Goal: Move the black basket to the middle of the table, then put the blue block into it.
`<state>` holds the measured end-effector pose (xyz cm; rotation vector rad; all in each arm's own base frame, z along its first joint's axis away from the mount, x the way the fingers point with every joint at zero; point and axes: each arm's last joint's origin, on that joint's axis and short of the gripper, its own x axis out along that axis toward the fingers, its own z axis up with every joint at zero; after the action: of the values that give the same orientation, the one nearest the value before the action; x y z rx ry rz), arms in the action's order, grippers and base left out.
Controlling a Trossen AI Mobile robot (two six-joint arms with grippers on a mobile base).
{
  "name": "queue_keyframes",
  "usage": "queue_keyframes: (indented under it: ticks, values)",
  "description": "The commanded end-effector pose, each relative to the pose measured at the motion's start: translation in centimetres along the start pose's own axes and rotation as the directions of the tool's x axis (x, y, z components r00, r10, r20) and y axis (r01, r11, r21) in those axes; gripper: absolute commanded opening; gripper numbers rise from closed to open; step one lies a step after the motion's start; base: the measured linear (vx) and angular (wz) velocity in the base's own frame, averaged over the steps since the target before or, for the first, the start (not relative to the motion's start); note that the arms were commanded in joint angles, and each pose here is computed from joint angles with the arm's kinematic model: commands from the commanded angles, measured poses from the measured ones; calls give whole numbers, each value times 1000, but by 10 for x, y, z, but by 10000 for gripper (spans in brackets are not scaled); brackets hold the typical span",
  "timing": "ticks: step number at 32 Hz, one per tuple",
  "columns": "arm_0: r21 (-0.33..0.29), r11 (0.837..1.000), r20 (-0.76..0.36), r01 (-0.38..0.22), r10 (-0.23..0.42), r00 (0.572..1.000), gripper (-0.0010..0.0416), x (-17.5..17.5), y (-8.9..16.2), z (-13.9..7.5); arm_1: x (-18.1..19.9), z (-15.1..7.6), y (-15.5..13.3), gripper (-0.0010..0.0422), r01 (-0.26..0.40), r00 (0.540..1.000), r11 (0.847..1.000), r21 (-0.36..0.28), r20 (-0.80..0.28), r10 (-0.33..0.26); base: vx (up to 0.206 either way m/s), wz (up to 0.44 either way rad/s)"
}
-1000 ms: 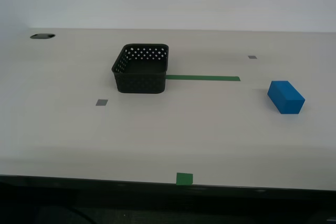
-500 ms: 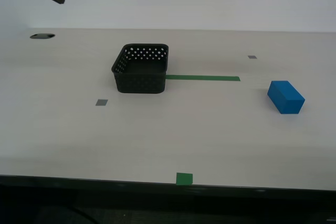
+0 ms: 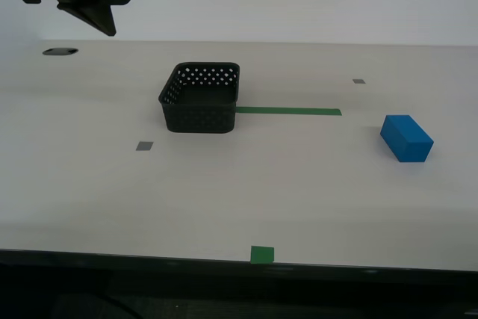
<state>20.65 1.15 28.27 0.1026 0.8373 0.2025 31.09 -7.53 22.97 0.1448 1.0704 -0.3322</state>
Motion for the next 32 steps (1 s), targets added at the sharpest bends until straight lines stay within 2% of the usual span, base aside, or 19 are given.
queue_keyframes:
  ticks: [1,3,8,12,14,18,23,25,26,28,32]
  values:
    - [34,999,-48,-2,4,999,111,4,0,-3,0,3,0,0,2,999,1000,13,36,-3,0,0]
    - [36,999,-64,-3,5,998,120,5,0,-6,0,4,-1,0,8,999,1000,16,37,-8,0,0]
    - [44,999,-86,-2,6,996,122,11,-1,-13,-1,6,-6,0,116,991,993,33,57,-118,0,0]
    - [53,999,-108,-1,7,994,122,16,-2,-19,11,7,-10,13,127,991,991,34,44,-128,0,0]
    - [58,998,-120,0,7,993,122,18,-2,-23,23,7,-11,32,132,991,991,27,12,-132,0,0]
    - [65,998,-150,1,8,989,122,23,-3,-31,61,10,-17,107,149,986,989,9,-80,-148,0,0]
    - [71,998,-163,3,8,987,122,29,-4,-38,89,26,-34,170,170,979,985,19,-117,-167,0,0]
    - [71,997,-166,4,8,986,122,30,-5,-40,96,31,-39,179,165,979,986,29,-128,-160,0,0]
    - [72,997,-169,4,8,986,122,30,-5,-41,105,38,-45,186,123,983,991,48,-142,-115,0,0]
    - [73,997,-169,4,8,986,122,30,-5,-41,112,42,-48,184,78,985,995,63,-162,-67,0,0]
    - [74,997,-169,4,8,986,122,30,-5,-41,124,48,-48,167,63,981,996,56,-187,-51,0,0]
